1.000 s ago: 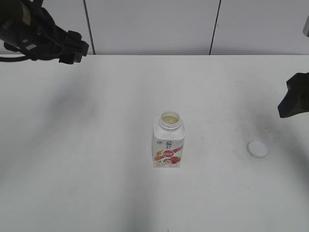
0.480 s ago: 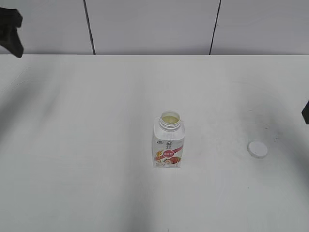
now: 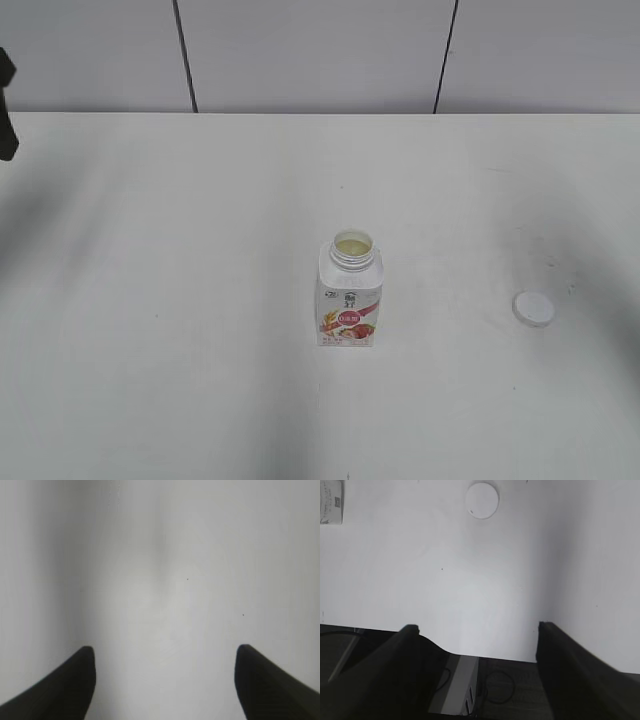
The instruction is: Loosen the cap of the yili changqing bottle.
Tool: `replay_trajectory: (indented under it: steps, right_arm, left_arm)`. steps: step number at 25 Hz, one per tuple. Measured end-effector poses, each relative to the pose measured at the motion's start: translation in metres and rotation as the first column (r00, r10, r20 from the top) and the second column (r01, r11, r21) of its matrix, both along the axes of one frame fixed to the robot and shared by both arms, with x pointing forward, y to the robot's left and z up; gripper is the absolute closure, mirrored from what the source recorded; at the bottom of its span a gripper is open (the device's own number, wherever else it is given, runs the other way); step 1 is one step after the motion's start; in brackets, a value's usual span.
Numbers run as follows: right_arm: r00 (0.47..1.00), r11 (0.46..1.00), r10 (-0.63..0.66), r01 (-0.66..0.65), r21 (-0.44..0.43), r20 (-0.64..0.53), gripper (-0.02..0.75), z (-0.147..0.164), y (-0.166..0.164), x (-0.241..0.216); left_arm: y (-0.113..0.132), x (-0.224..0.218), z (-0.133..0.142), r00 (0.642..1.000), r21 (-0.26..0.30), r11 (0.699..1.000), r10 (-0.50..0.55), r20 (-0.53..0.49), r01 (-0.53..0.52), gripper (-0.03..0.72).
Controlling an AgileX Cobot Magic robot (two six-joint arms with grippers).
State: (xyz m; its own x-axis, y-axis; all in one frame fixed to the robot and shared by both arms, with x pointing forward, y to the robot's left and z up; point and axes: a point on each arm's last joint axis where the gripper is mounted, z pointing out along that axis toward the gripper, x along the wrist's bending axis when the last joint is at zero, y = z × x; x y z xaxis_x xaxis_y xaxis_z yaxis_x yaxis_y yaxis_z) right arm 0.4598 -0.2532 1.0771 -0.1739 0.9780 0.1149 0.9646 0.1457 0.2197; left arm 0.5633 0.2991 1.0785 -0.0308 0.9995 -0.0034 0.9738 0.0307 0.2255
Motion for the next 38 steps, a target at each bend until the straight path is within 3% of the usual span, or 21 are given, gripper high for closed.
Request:
replay_trajectory:
  steps: [4, 11, 16, 22, 32, 35, 38]
  right_arm:
    - [1.0, 1.0, -0.014, 0.013, 0.013, 0.025, 0.18, 0.007, 0.0, -0.006]
    - [0.987, 0.999, -0.025, 0.018, 0.046, 0.161, 0.234, 0.036, -0.005, -0.037]
    - [0.963, 0.996, -0.046, 0.025, 0.081, 0.264, 0.238, 0.051, -0.009, -0.071]
    - [0.933, 0.998, -0.044, 0.028, 0.049, 0.357, 0.239, 0.043, -0.021, -0.12]
    - [0.888, 1.0, -0.015, 0.003, 0.026, 0.46, 0.241, -0.018, -0.033, -0.181]
    - [0.824, 0.999, -0.008, -0.013, 0.032, 0.566, 0.241, -0.02, -0.036, -0.2]
    - [0.729, 0.999, -0.012, -0.026, 0.045, 0.685, 0.241, -0.018, -0.039, -0.223]
  left_arm:
    - [0.0, -0.028, 0.009, 1.0, 0.0, 1.0, 0.0, 0.017, 0.0, 0.171]
    - [0.001, -0.117, 0.022, 0.996, -0.001, 1.0, 0.0, 0.09, 0.0, 0.177]
    - [0.002, -0.193, 0.025, 0.974, 0.0, 1.0, 0.0, 0.226, 0.0, 0.186]
    - [0.003, -0.269, 0.007, 0.912, 0.0, 1.0, 0.0, 0.41, 0.0, 0.191]
    - [0.002, -0.337, -0.016, 0.747, -0.002, 1.0, -0.007, 0.665, 0.012, 0.197]
    - [0.002, -0.347, -0.017, 0.706, 0.009, 1.0, -0.024, 0.708, 0.025, 0.197]
    - [0.001, -0.347, -0.018, 0.703, 0.029, 0.998, -0.054, 0.709, 0.048, 0.197]
